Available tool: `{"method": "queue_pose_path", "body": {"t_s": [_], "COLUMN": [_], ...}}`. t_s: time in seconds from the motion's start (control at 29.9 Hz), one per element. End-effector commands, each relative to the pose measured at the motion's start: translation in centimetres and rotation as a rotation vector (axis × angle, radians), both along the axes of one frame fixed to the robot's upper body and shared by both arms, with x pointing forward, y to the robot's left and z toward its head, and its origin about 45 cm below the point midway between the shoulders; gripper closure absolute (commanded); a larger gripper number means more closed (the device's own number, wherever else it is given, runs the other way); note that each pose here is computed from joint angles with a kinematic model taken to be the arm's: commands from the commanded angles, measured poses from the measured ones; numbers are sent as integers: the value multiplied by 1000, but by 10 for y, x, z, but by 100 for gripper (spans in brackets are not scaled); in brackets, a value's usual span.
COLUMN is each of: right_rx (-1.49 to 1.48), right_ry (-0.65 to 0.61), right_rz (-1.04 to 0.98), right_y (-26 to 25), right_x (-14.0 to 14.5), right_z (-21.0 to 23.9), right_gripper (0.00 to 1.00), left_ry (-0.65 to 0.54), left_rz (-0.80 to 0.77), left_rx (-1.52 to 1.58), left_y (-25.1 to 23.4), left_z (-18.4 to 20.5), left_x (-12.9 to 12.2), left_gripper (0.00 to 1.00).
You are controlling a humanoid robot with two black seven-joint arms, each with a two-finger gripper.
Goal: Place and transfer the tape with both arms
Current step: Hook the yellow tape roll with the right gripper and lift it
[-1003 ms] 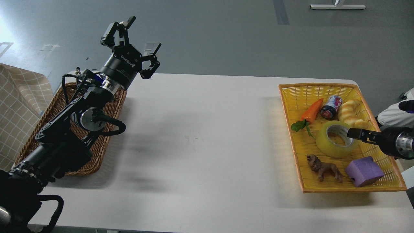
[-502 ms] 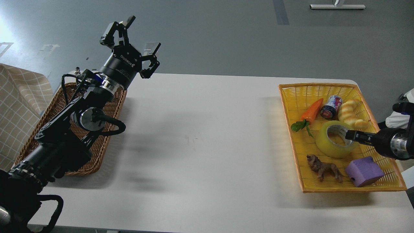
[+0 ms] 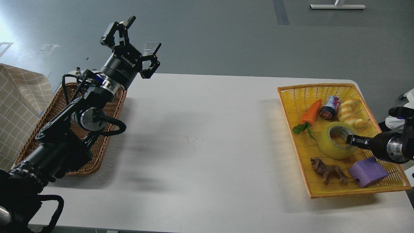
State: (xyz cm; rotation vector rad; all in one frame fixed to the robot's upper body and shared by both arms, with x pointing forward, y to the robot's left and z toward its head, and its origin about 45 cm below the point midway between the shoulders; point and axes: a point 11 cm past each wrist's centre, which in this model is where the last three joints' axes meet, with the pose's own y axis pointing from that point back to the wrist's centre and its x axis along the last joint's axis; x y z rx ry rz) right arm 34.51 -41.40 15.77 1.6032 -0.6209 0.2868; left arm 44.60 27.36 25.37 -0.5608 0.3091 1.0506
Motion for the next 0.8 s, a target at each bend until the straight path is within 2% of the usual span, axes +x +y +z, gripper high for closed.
{"method": "queue_pose_path", "body": {"t_s": [0.0,0.17,0.37,0.57,0.77], "right_rx": [5,21,22,83,109], "right_ry": [-13,-105,-180,-233,-306], "right_rz": [8,52,99,165,217], "right_y": [4,20,23,47,73], "right_x": [5,30,33,29,46], "right_z": [5,42,83,111,138], "right_gripper": [100,100,100,100,100], "left_ry": [0,0,-1,-5,-4], "left_rz": [0,0,2,6,3], "left_rx": [0,1,1,2,1], "left_y": [0,0,1,3,1], "left_z": [0,0,1,2,2], "left_x": [0,0,0,1,1], "left_gripper": [2,2,2,2,2]}}
